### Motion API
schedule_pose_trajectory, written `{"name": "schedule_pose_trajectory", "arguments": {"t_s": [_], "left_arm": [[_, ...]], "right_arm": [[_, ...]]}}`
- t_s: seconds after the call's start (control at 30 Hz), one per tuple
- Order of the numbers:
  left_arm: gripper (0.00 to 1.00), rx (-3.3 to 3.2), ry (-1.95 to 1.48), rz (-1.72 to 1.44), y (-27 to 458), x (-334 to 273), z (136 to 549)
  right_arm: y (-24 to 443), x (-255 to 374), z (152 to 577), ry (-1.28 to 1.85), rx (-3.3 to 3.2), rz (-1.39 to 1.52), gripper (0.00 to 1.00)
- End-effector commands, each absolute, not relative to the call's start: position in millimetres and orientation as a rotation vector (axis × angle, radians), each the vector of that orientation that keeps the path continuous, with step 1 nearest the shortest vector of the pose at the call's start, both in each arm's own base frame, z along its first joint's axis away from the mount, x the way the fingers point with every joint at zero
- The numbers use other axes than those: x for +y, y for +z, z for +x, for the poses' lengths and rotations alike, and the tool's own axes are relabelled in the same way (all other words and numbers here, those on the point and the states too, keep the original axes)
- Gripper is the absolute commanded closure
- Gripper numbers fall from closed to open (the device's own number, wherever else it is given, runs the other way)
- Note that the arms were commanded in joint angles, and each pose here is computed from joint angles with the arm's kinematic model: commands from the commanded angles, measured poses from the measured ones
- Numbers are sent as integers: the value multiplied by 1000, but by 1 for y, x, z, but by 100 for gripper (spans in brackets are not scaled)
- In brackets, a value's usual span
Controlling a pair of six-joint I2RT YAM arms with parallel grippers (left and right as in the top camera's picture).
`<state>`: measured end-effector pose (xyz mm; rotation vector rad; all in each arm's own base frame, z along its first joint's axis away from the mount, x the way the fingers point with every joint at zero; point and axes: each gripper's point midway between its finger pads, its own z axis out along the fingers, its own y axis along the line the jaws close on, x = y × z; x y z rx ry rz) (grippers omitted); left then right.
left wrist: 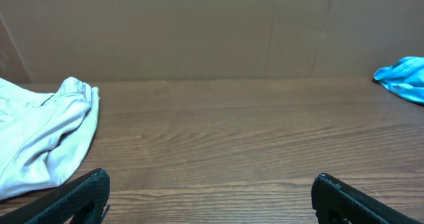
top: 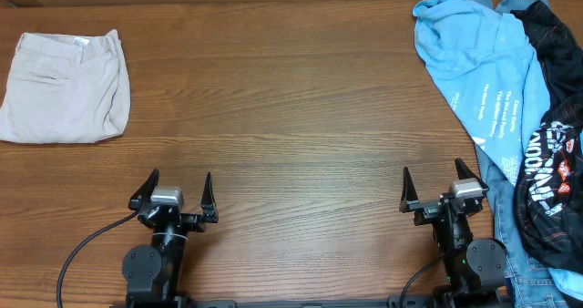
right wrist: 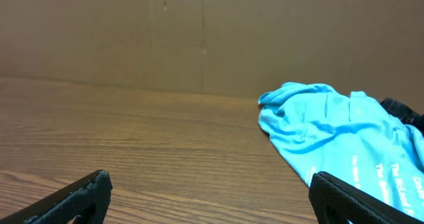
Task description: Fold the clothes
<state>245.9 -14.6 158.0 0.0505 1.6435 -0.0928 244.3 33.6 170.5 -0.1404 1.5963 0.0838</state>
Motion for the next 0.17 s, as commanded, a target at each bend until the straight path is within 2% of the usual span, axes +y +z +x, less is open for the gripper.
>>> {"name": "schedule_pose_trajectory", "arguments": {"t_s": [0.0,0.13], "left_arm": [[0,1636,-87,70,158,-16,245],[0,1636,-87,70,158,-16,245]], "right_arm": [[170,33,244,90,1589,-135,0],[170,33,244,90,1589,-135,0]]}}
